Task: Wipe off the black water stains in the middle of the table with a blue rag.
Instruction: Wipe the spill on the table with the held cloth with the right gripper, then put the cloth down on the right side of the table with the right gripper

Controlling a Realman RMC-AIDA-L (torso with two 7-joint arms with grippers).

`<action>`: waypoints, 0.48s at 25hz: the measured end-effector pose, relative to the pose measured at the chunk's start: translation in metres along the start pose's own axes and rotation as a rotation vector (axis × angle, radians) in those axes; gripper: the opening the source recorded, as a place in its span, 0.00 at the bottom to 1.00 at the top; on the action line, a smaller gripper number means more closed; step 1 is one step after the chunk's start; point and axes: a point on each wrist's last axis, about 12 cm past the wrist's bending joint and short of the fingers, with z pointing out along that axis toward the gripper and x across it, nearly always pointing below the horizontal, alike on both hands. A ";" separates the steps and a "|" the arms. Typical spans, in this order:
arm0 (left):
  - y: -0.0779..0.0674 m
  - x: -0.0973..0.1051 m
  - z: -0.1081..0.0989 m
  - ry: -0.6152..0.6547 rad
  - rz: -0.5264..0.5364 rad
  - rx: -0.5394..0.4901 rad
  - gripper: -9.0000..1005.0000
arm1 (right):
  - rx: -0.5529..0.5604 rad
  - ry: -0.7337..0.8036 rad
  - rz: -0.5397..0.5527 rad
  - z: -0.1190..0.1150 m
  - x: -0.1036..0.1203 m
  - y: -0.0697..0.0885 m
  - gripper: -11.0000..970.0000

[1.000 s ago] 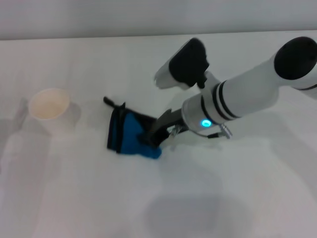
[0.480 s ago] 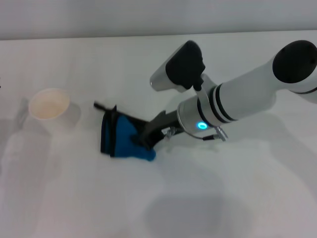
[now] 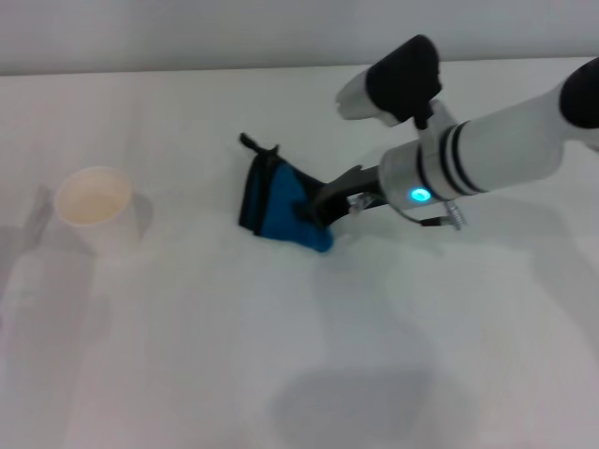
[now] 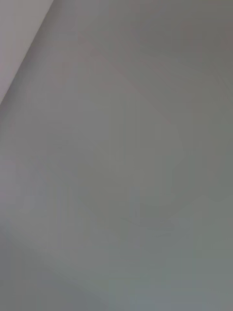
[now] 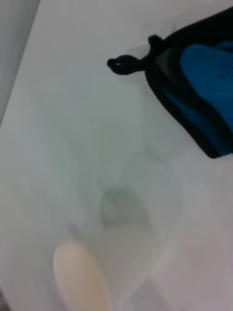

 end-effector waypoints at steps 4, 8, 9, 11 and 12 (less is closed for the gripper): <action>0.000 0.000 0.000 -0.001 0.000 0.001 0.89 | 0.020 0.027 -0.018 -0.017 0.006 -0.019 0.10; -0.001 -0.001 0.001 -0.001 0.001 0.005 0.89 | -0.032 0.033 -0.043 -0.038 0.012 -0.030 0.10; -0.001 -0.001 0.001 -0.001 0.000 0.005 0.89 | -0.032 0.033 -0.043 -0.038 0.012 -0.030 0.10; -0.001 -0.001 0.001 -0.001 0.000 0.005 0.89 | -0.102 0.031 -0.056 -0.052 0.016 -0.033 0.10; -0.001 -0.001 0.001 -0.001 0.000 0.006 0.89 | -0.135 0.041 -0.066 -0.056 0.017 -0.032 0.10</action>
